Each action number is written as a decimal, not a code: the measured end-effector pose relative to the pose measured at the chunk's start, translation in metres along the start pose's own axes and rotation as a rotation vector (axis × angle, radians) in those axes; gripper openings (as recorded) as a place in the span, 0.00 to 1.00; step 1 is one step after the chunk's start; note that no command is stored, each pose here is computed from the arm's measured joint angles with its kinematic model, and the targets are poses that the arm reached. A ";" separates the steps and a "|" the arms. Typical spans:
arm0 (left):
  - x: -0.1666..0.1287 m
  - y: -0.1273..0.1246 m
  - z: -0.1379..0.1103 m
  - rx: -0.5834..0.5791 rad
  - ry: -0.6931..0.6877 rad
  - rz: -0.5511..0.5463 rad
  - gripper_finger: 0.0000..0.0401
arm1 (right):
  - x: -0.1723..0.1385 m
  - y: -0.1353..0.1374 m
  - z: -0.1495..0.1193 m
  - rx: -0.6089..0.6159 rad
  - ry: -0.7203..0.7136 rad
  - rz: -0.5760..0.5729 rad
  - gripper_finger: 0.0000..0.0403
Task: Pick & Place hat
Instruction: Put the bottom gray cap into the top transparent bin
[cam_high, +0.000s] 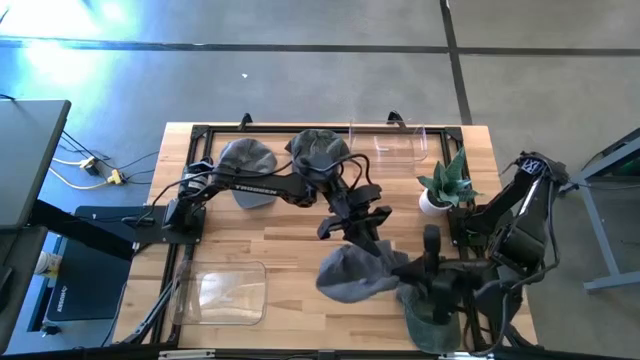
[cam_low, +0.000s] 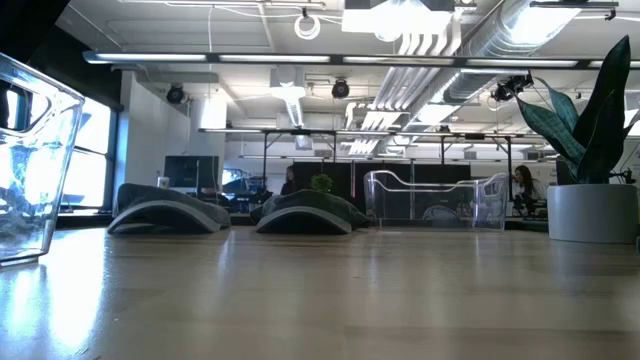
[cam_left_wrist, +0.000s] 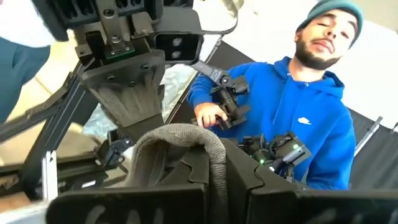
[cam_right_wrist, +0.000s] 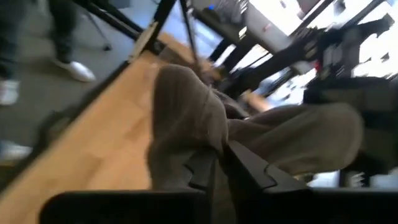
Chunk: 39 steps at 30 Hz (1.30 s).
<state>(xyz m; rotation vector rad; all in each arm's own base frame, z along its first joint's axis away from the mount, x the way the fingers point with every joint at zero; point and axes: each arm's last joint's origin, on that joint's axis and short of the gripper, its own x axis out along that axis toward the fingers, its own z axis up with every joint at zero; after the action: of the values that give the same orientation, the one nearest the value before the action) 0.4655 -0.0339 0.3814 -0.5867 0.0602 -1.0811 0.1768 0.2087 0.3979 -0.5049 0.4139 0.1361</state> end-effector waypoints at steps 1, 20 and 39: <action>0.000 0.002 -0.001 -0.010 0.006 0.014 0.02 | -0.001 -0.001 -0.001 0.033 0.006 0.029 0.14; -0.007 -0.036 0.020 0.038 0.010 0.082 0.02 | -0.037 -0.022 -0.080 0.749 0.430 0.163 0.56; -0.012 -0.061 0.031 0.023 0.017 0.112 0.02 | 0.020 -0.011 -0.133 0.942 -0.040 0.011 0.66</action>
<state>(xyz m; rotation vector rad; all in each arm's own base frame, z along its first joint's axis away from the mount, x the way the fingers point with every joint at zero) 0.4199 -0.0313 0.4342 -0.5473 0.0944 -0.9771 0.1503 0.1336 0.2886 0.4266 0.3941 -0.0467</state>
